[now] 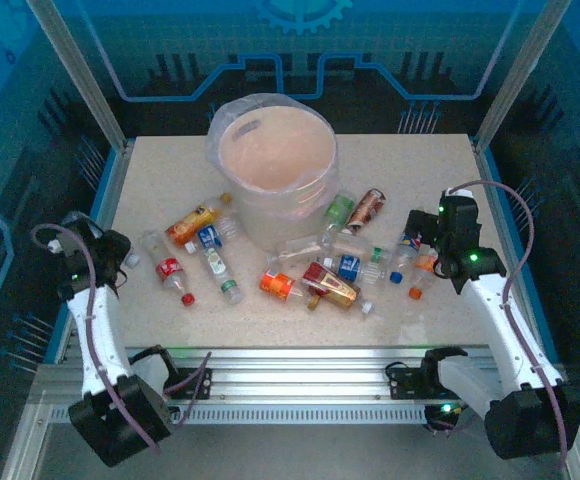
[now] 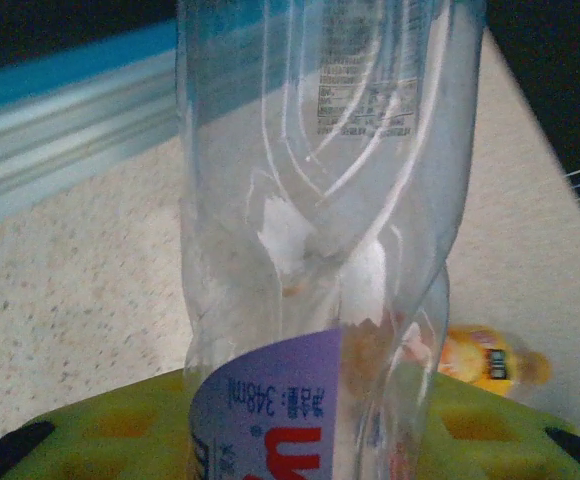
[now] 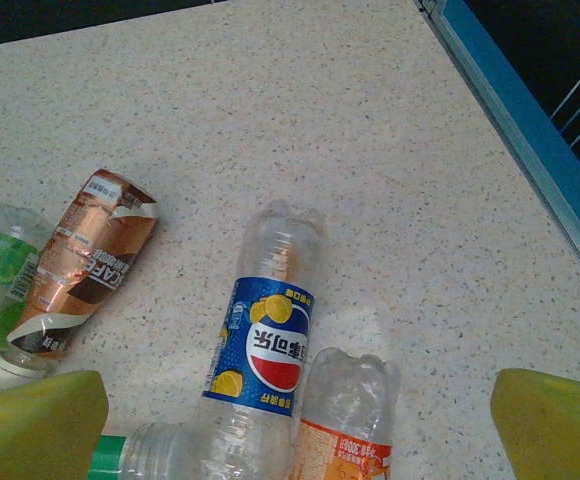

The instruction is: Put the plastic bottles in the bin

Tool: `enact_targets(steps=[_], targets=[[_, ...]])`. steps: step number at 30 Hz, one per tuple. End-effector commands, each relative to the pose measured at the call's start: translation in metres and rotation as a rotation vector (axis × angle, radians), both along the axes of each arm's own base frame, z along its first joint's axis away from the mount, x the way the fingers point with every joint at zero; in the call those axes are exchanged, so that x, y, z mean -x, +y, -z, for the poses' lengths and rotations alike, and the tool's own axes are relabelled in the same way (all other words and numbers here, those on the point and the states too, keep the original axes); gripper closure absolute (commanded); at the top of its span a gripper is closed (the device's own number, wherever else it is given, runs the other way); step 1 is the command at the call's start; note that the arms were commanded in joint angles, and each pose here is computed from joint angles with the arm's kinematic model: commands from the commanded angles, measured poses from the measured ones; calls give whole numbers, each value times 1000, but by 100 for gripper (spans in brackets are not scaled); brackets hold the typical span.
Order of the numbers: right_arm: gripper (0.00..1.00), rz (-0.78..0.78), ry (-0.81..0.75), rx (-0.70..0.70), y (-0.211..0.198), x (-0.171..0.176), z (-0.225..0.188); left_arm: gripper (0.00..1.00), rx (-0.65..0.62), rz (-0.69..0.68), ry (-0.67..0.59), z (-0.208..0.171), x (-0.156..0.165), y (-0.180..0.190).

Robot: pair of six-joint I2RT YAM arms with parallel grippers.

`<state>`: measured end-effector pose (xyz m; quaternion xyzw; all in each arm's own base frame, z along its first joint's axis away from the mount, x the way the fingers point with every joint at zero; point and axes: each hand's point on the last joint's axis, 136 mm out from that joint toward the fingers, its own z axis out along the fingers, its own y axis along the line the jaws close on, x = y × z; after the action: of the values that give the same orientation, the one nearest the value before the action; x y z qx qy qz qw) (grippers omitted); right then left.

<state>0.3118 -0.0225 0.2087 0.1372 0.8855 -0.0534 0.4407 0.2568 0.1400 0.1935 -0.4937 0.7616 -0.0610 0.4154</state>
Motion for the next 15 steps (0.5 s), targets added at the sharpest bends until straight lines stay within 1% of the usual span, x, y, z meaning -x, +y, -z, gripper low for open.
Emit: enact_targets(steps=[1,4,6,7,10,15], targets=[[0,14,-17,-10,2,3,-11,71,-8,97,-53,-32,-3,-22],[0,28,-7,-13,0,4,-9,74,-49,187,-134,-67,-16,-43],[0,41,-27,-18,-1,1,-19,75,-81,265,-201,-92,-29,-62],[0,47,-20,-18,-1,1,-18,75,-98,305,-231,-103,-35,-72],[0,66,-1,-20,-4,2,-16,76,-147,429,-306,-139,-57,-105],[0,85,25,-19,-6,5,-14,77,-225,666,-416,-197,-98,-170]])
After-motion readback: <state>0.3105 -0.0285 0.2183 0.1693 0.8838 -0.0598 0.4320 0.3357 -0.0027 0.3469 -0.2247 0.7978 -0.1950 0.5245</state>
